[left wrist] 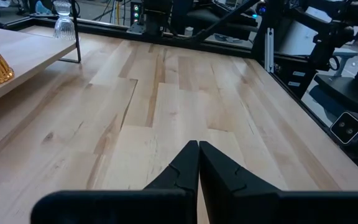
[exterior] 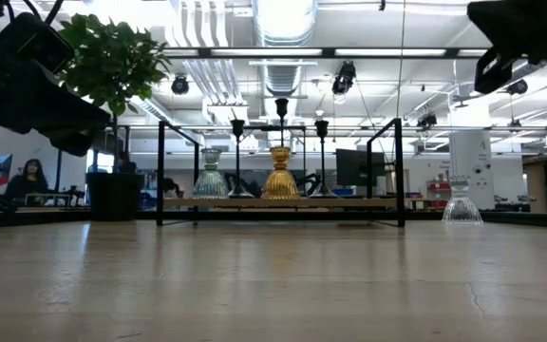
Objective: Pick & Place candle stick holders
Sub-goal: Put the transparent glass candle holder on the shelf aligned with the other glass candle holders
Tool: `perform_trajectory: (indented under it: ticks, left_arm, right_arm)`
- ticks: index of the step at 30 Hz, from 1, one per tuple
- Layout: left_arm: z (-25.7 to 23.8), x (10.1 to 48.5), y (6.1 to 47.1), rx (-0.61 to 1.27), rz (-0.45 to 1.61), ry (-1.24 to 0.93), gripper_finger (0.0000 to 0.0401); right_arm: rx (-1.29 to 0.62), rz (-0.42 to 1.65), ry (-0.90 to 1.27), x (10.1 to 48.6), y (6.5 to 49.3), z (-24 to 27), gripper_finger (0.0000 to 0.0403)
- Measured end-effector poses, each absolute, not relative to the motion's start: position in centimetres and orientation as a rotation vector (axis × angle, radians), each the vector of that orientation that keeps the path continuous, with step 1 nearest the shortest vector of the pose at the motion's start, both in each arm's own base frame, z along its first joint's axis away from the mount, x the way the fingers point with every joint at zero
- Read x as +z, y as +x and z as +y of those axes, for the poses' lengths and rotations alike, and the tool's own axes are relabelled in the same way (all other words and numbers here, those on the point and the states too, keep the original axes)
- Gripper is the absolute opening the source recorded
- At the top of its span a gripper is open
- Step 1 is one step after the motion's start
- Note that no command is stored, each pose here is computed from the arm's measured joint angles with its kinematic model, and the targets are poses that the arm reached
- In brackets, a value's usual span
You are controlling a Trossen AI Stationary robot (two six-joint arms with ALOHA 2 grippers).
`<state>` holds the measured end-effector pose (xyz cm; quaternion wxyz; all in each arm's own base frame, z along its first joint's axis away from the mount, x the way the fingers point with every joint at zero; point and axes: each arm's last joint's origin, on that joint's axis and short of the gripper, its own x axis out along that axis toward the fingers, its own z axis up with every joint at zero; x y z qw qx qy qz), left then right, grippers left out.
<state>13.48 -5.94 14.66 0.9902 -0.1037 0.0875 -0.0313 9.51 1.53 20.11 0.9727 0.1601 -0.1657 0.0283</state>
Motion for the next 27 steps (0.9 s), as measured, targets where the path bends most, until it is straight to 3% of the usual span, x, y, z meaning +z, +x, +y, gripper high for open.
perform_trajectory:
  ticks: [3, 7, 11, 19, 27]
  left_arm:
    - [-5.9, 14.7, 13.5, -0.063, 0.176, -0.208, 0.0018]
    - [-5.9, 14.6, 13.5, -0.063, 0.177, -0.207, 0.0017]
    - [-5.9, 14.6, 13.5, -0.062, 0.181, -0.205, 0.0014]
    - [-5.9, 14.6, 13.5, -0.062, 0.181, -0.205, 0.0014]
    - [-5.9, 14.6, 13.5, -0.062, 0.182, -0.205, 0.0014]
  right_arm:
    - [-0.094, -0.259, 0.324, 21.3, 9.5, 1.1, 0.0009]
    - [-0.518, -0.067, 0.208, 24.1, 9.1, 0.1, 0.0015]
    - [-0.813, 0.012, 0.268, 27.1, 8.8, -0.5, 0.0031]
    - [-0.893, 0.167, 0.360, 27.6, 11.3, 0.0, 0.0079]
    - [-0.923, 0.545, 0.502, 25.9, 12.8, 0.9, 0.0157]
